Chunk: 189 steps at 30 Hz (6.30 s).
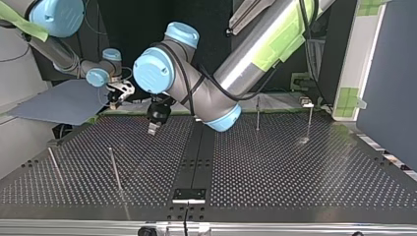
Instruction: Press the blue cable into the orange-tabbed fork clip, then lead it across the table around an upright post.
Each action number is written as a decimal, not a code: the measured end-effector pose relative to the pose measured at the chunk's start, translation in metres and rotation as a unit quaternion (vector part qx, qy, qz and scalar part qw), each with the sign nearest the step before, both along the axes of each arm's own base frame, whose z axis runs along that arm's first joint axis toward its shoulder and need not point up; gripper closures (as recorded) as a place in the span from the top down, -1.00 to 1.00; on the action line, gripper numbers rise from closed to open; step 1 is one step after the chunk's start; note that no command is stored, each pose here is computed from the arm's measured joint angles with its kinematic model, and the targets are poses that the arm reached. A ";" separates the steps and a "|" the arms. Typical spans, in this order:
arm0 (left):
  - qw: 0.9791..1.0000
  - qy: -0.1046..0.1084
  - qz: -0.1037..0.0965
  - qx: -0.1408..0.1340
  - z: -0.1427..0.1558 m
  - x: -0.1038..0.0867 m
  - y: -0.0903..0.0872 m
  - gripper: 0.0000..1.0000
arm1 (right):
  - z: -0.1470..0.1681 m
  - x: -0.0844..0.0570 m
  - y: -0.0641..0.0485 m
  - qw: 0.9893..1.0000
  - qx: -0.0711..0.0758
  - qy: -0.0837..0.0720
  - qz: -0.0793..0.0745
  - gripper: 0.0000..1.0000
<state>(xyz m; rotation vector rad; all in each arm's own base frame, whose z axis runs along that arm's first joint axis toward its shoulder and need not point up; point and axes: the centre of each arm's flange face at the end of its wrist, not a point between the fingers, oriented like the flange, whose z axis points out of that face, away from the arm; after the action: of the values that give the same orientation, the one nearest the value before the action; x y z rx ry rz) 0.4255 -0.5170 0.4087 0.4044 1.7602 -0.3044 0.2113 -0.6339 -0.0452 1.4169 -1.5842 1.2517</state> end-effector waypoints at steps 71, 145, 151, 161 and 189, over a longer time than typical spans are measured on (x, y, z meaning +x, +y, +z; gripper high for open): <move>0.991 0.027 0.028 -0.131 -0.045 0.008 0.000 0.97 | 0.450 0.025 0.049 0.970 -0.239 -0.022 0.051 -1.00; 0.906 0.105 0.020 -0.408 -0.081 0.025 -0.057 0.97 | 0.468 0.098 0.118 0.953 -0.257 -0.046 0.153 -1.00; 0.897 0.086 0.037 -0.432 -0.077 0.033 -0.054 0.97 | 0.469 0.101 0.121 0.952 -0.258 -0.047 0.157 -1.00; 0.895 0.047 0.053 -0.440 -0.070 0.045 -0.048 0.16 | 0.474 0.105 0.126 0.950 -0.263 -0.049 0.164 -1.00; 0.934 -0.051 0.070 -0.347 -0.021 0.059 -0.047 -1.00 | 0.482 0.097 0.118 0.945 -0.282 -0.059 0.156 -1.00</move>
<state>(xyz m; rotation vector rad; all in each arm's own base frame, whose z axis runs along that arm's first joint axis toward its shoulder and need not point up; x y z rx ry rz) 0.4848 -0.5643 0.3882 -0.2121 1.4548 -0.7552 0.3082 -0.5157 0.4364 1.2531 -0.9622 1.8262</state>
